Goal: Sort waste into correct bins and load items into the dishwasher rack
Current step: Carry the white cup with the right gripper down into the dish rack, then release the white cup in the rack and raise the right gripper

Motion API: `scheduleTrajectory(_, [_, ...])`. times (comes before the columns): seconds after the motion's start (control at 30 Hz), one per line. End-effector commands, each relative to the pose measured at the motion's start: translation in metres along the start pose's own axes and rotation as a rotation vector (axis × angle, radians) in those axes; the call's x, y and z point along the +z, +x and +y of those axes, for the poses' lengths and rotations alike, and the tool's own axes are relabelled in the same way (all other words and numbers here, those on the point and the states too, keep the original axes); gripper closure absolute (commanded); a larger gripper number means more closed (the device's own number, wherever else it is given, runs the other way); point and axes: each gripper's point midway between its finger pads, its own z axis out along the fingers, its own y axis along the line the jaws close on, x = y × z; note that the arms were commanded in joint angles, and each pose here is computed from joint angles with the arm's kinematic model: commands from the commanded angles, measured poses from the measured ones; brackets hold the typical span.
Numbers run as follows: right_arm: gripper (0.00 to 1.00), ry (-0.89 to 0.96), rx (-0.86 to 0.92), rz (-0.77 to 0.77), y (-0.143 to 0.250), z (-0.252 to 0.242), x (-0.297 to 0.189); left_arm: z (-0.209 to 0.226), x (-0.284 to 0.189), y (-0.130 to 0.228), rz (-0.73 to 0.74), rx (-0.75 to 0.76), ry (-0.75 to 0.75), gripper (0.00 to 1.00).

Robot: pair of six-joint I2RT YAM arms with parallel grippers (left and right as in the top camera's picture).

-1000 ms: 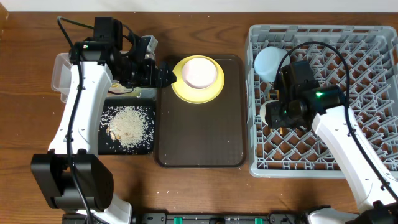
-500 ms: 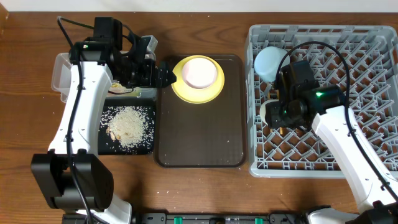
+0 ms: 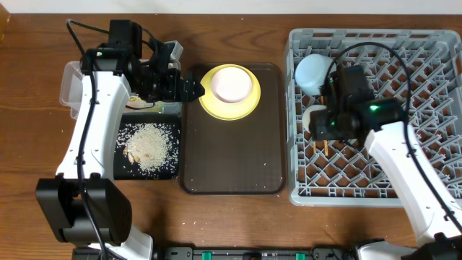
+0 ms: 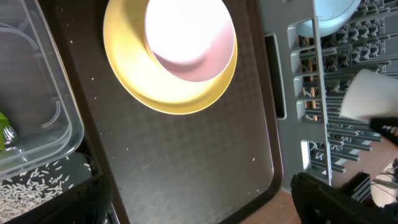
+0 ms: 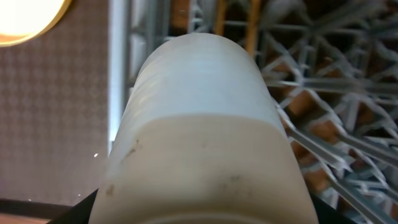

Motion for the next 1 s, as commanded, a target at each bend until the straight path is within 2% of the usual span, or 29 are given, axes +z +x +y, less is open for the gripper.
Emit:
scheduleTrajectory(0.0, [0.88, 0.005, 0.096, -0.087, -0.03, -0.018, -0.029, 0.003, 0.001, 0.001, 0.005, -0.002, -0.013, 0.05])
scheduleTrajectory(0.23, [0.89, -0.009, 0.146, -0.061, -0.028, -0.033, -0.041, 0.003, 0.001, 0.001, 0.005, -0.002, -0.013, 0.05])
scheduleTrajectory(0.6, [0.89, -0.047, 0.088, 0.023, -0.005, -0.009, -0.026, 0.003, 0.001, 0.001, 0.005, -0.002, -0.013, 0.05])
scheduleTrajectory(0.97, [0.89, -0.075, 0.082, -0.105, -0.028, -0.004, 0.003, 0.003, 0.001, 0.001, 0.005, -0.002, -0.013, 0.05])
